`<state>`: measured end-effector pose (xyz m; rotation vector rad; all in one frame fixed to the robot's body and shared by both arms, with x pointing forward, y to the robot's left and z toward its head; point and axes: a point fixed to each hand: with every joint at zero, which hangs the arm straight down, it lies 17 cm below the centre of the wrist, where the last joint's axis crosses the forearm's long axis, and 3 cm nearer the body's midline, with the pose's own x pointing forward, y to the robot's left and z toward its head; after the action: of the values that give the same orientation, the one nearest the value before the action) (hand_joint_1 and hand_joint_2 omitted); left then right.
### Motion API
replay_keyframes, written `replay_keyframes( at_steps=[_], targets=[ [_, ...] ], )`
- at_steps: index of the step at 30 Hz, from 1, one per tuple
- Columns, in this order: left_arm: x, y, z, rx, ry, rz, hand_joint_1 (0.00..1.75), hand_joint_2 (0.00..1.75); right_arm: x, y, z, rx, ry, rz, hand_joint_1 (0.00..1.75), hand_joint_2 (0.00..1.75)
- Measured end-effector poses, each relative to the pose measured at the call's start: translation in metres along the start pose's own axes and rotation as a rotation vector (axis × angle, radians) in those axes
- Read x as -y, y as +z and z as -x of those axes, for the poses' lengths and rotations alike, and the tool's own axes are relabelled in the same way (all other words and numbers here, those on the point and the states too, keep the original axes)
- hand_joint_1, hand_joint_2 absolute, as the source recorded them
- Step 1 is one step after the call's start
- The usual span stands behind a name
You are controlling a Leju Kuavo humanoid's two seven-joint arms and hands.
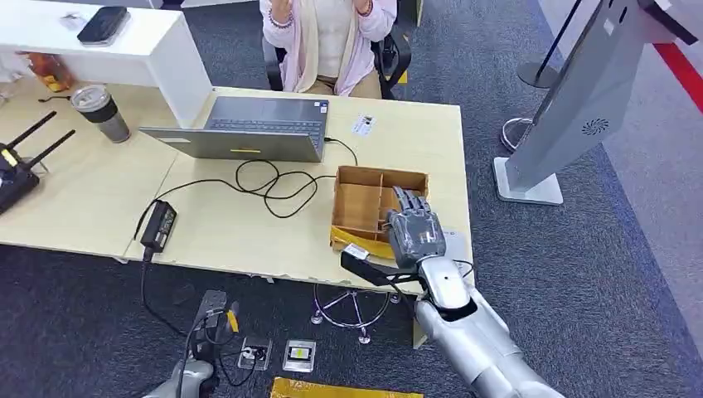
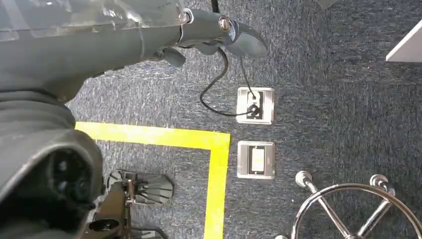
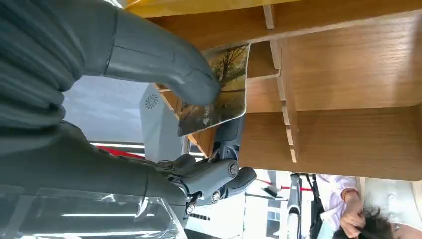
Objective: Pass the card to the sensor for recognition and then transmit it.
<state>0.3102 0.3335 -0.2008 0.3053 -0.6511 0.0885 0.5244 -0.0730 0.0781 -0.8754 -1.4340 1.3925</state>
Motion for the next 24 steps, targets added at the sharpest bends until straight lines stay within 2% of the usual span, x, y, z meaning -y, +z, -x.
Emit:
replay_keyframes(
  at_steps=[24],
  targets=[
    [-0.006, -0.001, 0.002, -0.011, 0.006, -0.033, 0.0, 0.0, -0.006, 0.0, -0.015, 0.017, -0.026, -0.028, 1.75, 1.75]
  ],
)
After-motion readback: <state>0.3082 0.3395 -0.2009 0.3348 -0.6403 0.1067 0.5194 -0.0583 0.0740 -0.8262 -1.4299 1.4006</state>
